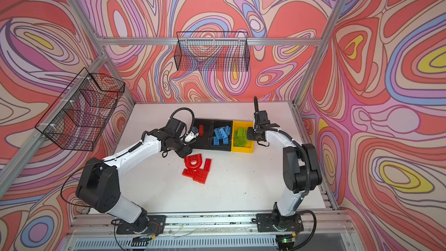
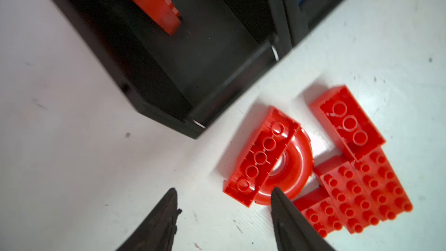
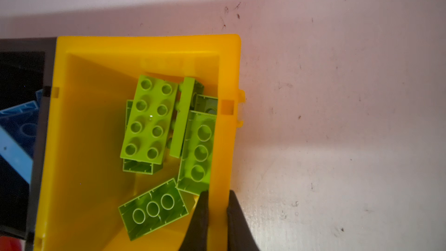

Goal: Sort the legos into containers by color
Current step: 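Move the left gripper back down to the red pile, then grasp the red brick joined to the red arch and lift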

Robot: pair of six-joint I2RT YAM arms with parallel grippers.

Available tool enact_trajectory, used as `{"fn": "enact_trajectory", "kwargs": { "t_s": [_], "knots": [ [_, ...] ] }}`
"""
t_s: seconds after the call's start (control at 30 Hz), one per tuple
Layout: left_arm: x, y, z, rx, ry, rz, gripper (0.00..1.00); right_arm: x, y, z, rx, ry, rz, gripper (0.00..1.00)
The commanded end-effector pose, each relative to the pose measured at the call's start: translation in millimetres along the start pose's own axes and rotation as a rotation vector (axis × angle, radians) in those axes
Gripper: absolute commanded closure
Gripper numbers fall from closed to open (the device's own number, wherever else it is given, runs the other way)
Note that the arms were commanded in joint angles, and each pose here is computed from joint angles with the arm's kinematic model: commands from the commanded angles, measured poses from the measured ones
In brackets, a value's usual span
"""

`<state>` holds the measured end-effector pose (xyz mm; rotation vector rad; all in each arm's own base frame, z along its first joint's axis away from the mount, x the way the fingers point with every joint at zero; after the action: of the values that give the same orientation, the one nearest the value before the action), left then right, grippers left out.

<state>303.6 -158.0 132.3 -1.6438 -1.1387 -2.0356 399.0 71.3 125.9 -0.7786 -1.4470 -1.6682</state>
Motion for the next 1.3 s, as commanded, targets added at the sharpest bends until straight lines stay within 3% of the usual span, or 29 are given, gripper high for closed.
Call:
{"fn": "enact_trajectory", "kwargs": {
  "t_s": [0.0,0.63,0.8,1.0,1.27],
  "knots": [
    [-11,-8,-13,-0.109,-0.090,-0.010,0.35,7,8,4,0.038,0.020,-0.046,0.95],
    [-59,5,-10,-0.257,-0.144,0.072,0.39,10,15,7,0.037,0.035,-0.060,0.95],
    [-68,2,-5,-0.253,-0.118,0.104,0.52,6,13,6,0.030,0.030,-0.051,0.96],
    [-40,8,-7,-0.219,-0.087,0.028,0.69,12,16,6,0.029,0.021,-0.065,0.96],
    [28,43,-7,-0.102,-0.050,-0.191,0.75,8,12,6,0.022,0.031,-0.057,0.96]
  ]
}}
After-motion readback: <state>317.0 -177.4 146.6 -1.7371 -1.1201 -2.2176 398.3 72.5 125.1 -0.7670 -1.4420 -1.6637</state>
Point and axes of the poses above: each gripper's point midway between its finger pads, its own x axis back along the fingers, its own z axis along the line the jaws close on, y = z × x, the point moved 5 cm from there along x, back along the fingers, and after that the axes turned 4 degrees about x, right-handed, at the moved point
